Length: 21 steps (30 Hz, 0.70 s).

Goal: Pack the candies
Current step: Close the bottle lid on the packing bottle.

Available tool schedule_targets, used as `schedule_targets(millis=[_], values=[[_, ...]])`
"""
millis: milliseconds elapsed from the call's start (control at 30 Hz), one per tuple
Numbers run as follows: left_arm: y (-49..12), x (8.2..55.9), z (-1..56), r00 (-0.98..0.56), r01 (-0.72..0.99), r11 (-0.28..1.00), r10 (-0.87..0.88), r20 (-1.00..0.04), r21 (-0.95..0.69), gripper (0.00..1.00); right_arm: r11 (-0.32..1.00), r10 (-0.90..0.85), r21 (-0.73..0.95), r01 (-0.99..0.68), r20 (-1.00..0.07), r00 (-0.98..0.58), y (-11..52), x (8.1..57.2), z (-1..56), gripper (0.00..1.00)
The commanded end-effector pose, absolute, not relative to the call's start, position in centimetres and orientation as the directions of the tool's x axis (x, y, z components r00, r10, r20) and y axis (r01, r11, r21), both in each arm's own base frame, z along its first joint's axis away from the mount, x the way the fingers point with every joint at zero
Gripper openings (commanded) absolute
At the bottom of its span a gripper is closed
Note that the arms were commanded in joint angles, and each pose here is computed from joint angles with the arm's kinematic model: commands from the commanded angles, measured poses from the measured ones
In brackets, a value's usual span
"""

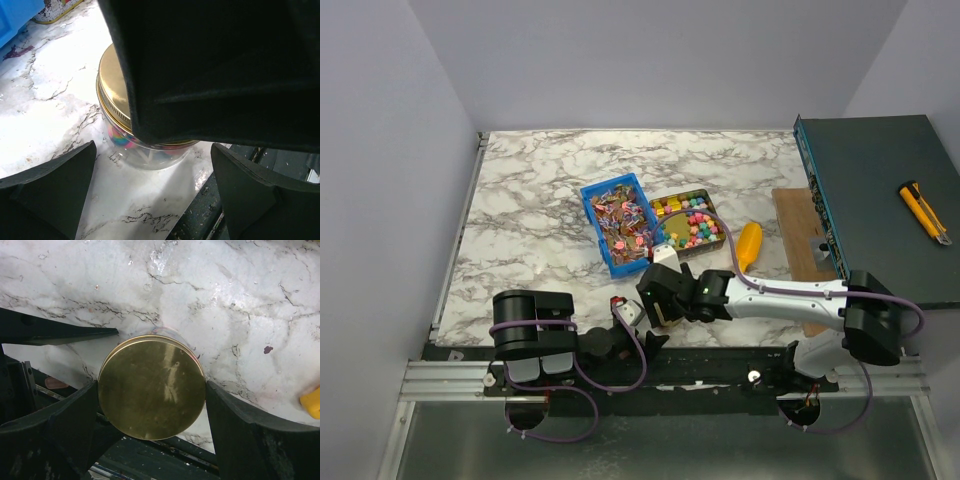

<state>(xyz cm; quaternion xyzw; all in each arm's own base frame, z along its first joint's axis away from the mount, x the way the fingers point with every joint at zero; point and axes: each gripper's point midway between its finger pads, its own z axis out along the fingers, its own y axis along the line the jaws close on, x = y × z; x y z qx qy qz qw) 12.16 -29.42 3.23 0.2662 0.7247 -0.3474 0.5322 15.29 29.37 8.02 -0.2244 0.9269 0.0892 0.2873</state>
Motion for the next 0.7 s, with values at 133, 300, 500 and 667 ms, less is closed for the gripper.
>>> schedule_targets(millis=[133,300,500,667], values=[[-28.4,12.2,3.9,-0.292,0.739,0.627,-0.029,-0.956,-0.245,0.99,0.892,-0.37,0.003,-0.452,-0.573,-0.732,29.6,15.1,7.5,0.65],[-28.4,12.1,3.9,-0.294,0.742,0.624,-0.027,-0.956,-0.245,0.99,0.903,-0.365,-0.022,-0.428,-0.564,-0.74,28.9,14.7,6.5,0.65],[-28.4,12.1,4.1,-0.291,0.743,0.622,-0.032,-0.956,-0.247,0.99,0.916,-0.33,-0.01,-0.402,-0.591,-0.736,28.6,14.3,6.5,0.65],[-28.2,12.1,4.2,-0.293,0.74,0.624,-0.038,-0.955,-0.252,0.99,0.92,-0.314,-0.005,-0.393,-0.612,-0.726,28.4,14.2,6.7,0.65]])
